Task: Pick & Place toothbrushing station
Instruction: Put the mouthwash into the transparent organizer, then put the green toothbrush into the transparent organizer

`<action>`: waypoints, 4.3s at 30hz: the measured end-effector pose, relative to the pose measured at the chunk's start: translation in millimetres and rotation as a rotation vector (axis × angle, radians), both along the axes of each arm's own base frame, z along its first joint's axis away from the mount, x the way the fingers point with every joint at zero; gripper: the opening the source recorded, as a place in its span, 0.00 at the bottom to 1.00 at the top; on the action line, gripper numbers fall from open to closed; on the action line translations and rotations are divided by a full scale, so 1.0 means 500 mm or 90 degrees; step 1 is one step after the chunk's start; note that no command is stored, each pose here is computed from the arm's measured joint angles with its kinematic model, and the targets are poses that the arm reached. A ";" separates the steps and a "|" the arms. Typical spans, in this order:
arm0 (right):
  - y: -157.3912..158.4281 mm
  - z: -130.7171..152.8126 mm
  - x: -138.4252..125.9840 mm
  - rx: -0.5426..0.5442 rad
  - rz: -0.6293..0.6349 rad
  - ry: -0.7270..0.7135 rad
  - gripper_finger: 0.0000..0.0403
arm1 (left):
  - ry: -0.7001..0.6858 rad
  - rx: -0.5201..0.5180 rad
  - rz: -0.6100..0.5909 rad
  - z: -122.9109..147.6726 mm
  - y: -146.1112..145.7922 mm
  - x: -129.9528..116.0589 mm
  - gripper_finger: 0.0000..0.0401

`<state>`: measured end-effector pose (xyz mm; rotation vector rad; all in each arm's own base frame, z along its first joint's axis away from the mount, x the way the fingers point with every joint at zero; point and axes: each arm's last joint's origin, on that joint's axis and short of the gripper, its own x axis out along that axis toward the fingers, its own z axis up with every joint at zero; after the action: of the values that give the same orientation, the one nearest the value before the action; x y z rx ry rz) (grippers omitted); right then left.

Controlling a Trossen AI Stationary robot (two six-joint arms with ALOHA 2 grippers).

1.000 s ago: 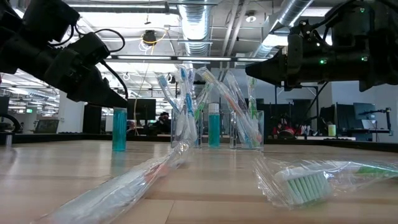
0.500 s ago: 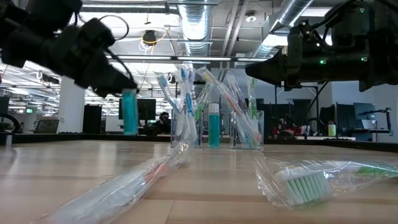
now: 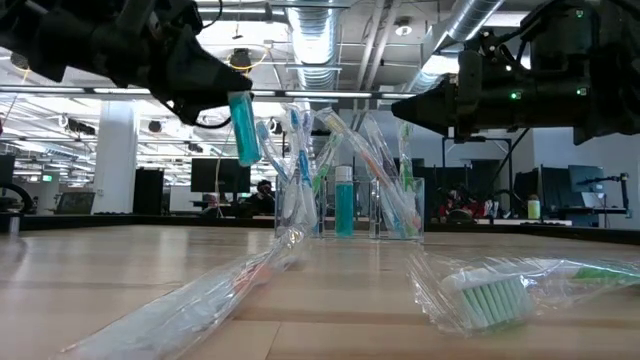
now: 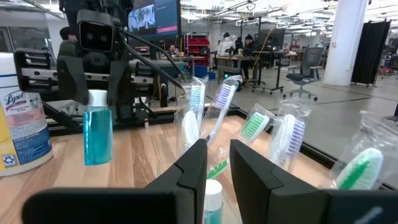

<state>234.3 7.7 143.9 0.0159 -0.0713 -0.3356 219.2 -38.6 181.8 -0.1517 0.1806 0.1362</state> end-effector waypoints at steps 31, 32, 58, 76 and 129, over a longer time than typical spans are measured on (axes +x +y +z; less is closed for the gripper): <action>-0.006 0.004 0.008 -0.013 -0.010 0.004 0.15 | 0.007 0.056 0.073 0.037 0.061 0.164 0.25; -0.006 0.004 0.008 -0.017 -0.011 0.005 0.15 | 0.012 0.058 0.081 0.035 0.061 0.164 0.25; -0.006 0.005 0.007 -0.019 -0.011 0.003 0.15 | 0.057 0.091 0.201 -0.011 0.051 0.242 0.25; -0.006 0.004 0.007 -0.019 -0.011 0.004 0.15 | 0.069 0.092 0.177 -0.015 0.039 0.241 0.29; -0.004 0.003 0.007 -0.020 -0.005 0.008 0.15 | 0.028 0.125 0.066 0.051 -0.065 0.202 0.28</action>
<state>238.1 5.7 145.4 -0.0174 -0.0645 -0.3425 320.4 -71.3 207.5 0.0371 0.2026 0.2596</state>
